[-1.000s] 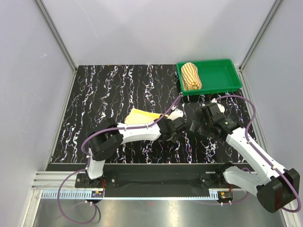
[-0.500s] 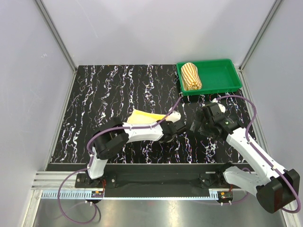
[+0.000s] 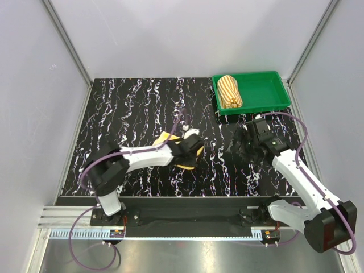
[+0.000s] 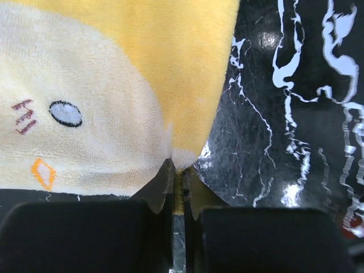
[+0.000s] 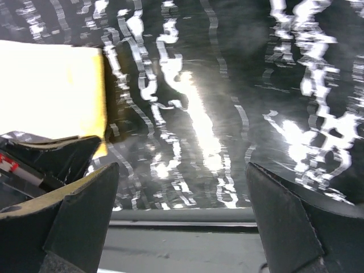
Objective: Roll the towels
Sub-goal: Roll the towel
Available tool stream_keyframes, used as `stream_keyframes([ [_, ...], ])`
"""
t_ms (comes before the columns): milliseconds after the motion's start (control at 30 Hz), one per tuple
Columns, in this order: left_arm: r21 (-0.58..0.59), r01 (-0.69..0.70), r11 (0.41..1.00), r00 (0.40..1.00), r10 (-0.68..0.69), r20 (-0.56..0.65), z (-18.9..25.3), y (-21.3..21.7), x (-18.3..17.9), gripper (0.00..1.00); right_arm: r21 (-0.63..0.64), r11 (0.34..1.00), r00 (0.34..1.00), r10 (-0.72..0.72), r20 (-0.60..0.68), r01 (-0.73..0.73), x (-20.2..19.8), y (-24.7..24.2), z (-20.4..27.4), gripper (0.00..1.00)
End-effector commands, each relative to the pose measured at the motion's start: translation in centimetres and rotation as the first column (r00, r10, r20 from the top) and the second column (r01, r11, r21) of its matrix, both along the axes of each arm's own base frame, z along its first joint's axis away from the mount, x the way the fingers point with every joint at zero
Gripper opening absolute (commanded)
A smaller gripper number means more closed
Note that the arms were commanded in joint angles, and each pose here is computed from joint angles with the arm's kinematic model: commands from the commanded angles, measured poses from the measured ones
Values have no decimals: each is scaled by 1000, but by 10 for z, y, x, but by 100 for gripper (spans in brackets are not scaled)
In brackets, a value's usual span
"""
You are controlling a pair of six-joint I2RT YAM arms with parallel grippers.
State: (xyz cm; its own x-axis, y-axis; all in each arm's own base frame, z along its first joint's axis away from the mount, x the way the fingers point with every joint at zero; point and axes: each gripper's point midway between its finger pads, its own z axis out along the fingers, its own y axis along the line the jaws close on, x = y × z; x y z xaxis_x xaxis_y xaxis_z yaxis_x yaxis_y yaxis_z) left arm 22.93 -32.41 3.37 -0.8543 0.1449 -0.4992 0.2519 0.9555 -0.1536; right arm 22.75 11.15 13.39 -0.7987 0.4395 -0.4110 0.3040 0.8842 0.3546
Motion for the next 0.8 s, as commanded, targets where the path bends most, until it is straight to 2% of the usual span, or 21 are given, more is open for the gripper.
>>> stream_keyframes([
  [0, -314, -26, 949, 998, 6, -66, 30, -25, 1, 0, 115, 992, 997, 48, 64, -55, 20, 26, 24, 98],
  [100, -477, -78, 876, 986, -5, -169, 35, -28, -7, 0, 172, 980, 994, 93, 55, -101, 22, 40, 24, 97],
  [133, -493, -99, 864, 980, -1, -197, 31, -24, -11, 0, 210, 969, 992, 121, 45, -128, 20, 49, 23, 96],
  [167, -566, -90, 820, 986, -7, -167, 44, -32, -4, 0, 240, 959, 988, 142, 66, -154, 25, 56, 25, 95],
  [200, -570, -122, 813, 980, 9, -198, 33, -22, -7, 0, 264, 949, 985, 158, 70, -171, 25, 62, 25, 94],
  [333, -700, -171, 693, 969, -9, -245, 51, -25, -7, 0, 394, 887, 971, 226, 85, -241, 22, 87, 22, 90],
  [433, -740, -217, 636, 958, -6, -287, 54, -19, -6, 0, 459, 843, 960, 242, 143, -281, 28, 101, 23, 88],
  [533, -778, -273, 566, 940, -15, -341, 59, -12, -3, 0, 488, 824, 958, 255, 132, -287, 27, 106, 12, 86],
  [633, -800, -324, 504, 920, -27, -390, 62, -6, 1, 0, 525, 798, 955, 259, 147, -297, 29, 112, 0, 80],
  [767, -787, -377, 489, 897, -20, -442, 53, 1, 4, 0, 550, 768, 945, 266, 190, -327, 39, 122, -18, 75],
])
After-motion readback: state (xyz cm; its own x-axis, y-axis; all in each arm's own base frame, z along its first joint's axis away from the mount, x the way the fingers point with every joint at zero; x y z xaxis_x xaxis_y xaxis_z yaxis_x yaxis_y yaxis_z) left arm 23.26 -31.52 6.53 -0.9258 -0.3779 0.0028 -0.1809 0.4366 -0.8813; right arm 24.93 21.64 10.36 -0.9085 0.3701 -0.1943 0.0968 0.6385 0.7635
